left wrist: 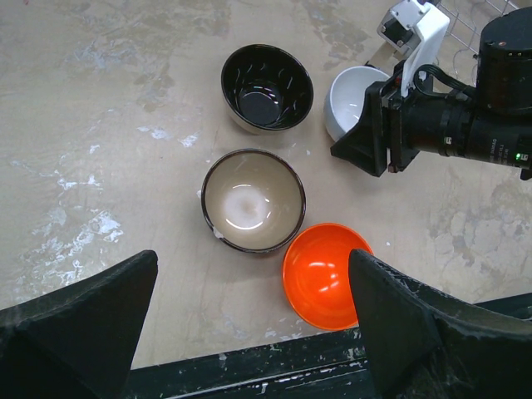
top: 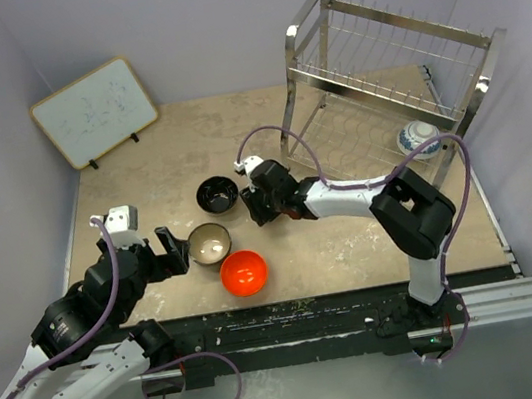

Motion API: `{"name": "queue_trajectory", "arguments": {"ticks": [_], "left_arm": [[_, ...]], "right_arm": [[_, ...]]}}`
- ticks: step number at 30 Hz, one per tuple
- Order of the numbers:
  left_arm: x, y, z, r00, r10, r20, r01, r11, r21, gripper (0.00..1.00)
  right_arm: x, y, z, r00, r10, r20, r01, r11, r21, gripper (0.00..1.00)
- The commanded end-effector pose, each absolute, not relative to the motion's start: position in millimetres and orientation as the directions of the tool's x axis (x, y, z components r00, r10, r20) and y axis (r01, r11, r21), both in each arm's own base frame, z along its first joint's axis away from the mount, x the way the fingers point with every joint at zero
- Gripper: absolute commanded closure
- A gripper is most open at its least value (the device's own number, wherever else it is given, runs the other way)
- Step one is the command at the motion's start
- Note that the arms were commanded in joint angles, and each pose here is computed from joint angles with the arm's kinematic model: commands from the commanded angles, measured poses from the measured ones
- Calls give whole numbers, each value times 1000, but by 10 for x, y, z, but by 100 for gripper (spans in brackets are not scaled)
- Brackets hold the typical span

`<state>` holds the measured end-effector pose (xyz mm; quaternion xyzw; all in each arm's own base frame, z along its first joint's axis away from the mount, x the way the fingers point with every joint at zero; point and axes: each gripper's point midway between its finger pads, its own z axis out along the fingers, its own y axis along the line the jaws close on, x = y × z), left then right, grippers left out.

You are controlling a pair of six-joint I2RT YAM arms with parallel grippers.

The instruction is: Load the bowls into the dish rack

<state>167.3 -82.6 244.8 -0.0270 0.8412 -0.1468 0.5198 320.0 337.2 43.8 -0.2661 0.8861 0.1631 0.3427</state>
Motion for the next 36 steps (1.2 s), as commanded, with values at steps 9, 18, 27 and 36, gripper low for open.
{"name": "queue_trajectory", "arguments": {"ticks": [9,18,27,36], "left_arm": [[1699,-830,2516,-433,-220,-874,107,950,-292,1],[1699,-837,2517,-433,-221,-874,109,950,-294,1],[1679,-826,2533,-428,-229,-874,115,946,-304,1],[1678,-821,2541,-425,-232,-875,115,945,-306,1]], "right_arm": [[3278,3513,816,-554,-325,-766,-592,801,88,94],[2925,3652,1632,-547,-114,-829,-635,702,322,100],[2621,3844,2151,-581,46,-813,-684,513,518,100],[2632,3619,2149,-653,140,-745,-638,428,640,100]]}}
